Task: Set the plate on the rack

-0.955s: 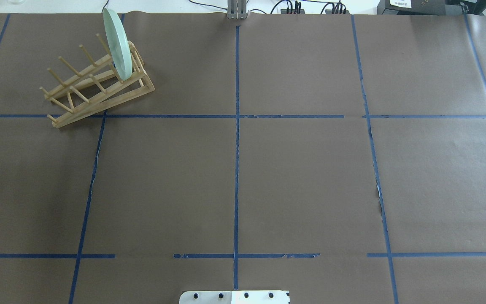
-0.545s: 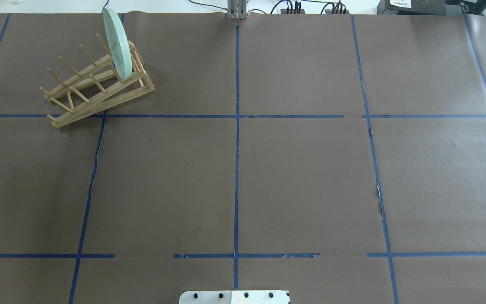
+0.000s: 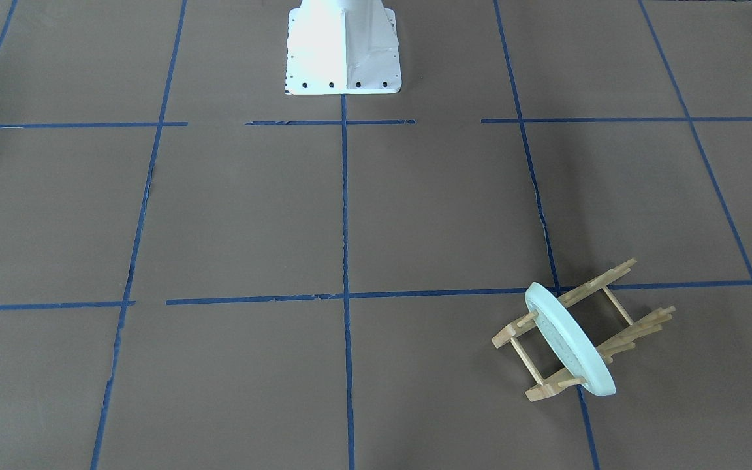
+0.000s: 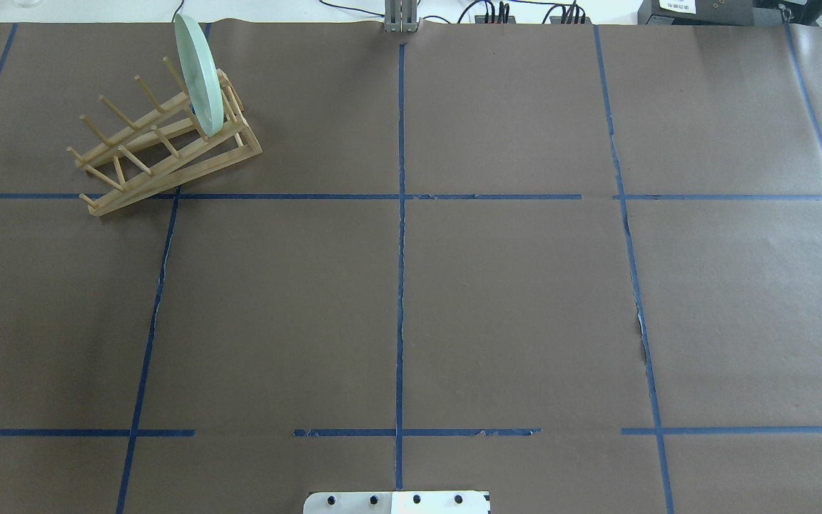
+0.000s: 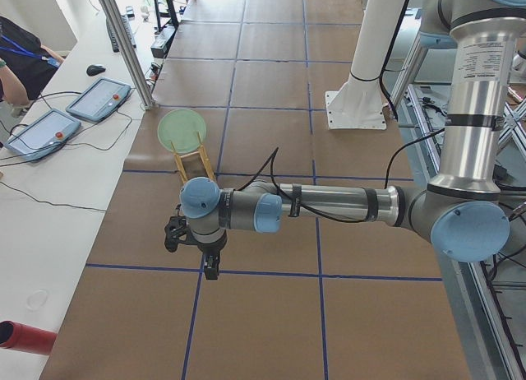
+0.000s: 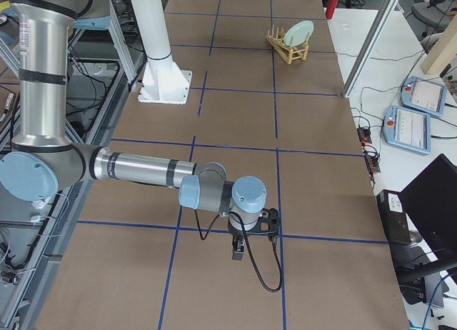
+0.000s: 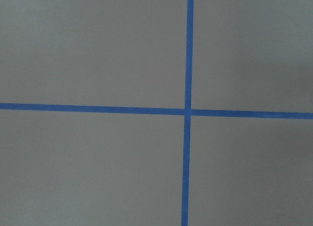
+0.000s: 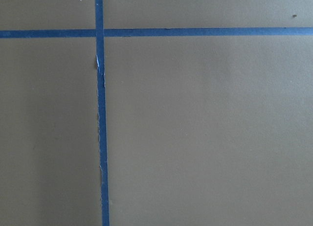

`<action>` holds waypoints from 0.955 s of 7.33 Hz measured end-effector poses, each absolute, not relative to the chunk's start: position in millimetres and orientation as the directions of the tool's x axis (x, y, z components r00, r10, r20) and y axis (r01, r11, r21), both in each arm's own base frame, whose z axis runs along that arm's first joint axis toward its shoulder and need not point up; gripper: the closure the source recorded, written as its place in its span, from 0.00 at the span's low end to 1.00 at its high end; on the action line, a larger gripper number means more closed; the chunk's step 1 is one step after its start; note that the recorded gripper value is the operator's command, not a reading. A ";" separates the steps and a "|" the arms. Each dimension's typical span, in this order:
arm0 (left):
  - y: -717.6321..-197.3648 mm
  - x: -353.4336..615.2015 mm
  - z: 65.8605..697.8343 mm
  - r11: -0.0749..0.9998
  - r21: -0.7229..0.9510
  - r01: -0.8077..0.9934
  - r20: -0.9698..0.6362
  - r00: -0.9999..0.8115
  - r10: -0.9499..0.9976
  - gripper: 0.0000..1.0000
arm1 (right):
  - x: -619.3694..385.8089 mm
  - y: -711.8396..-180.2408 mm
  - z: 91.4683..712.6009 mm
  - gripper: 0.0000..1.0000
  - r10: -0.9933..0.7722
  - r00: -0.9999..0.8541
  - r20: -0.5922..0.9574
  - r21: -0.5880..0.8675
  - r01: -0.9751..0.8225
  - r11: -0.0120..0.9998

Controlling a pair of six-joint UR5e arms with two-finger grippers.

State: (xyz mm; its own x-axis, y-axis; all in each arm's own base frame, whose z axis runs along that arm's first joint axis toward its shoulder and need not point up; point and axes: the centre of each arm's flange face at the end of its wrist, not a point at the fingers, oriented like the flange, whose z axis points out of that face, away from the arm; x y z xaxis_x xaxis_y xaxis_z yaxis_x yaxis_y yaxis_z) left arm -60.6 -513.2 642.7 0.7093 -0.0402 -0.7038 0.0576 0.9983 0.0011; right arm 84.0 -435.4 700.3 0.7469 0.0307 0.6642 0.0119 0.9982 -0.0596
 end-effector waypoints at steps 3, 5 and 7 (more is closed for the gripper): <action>-504.4 -61.4 648.0 0.998 -0.007 0.059 -0.704 0.709 -0.047 0.00 | 84.0 -435.4 700.7 0.00 0.031 0.747 0.664 -0.060 0.012 0.998; -503.1 -61.4 646.9 0.999 0.017 0.038 -0.703 0.711 -0.015 0.00 | 84.0 -435.4 700.8 0.00 0.031 0.747 0.664 -0.061 0.012 0.998; -502.6 -60.7 647.6 0.999 0.053 -0.005 -0.701 0.712 0.041 0.00 | 84.0 -435.3 700.7 0.00 0.031 0.747 0.664 -0.061 0.012 0.998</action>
State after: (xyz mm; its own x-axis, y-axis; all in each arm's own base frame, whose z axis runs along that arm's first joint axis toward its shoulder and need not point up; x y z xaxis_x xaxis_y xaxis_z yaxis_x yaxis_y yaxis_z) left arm -60.7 -502.6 647.6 0.7122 0.0410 -0.7008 -0.0052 0.9986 0.0532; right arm 84.0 -435.3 700.7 0.7469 0.0313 0.6642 0.0120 0.9981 -0.0605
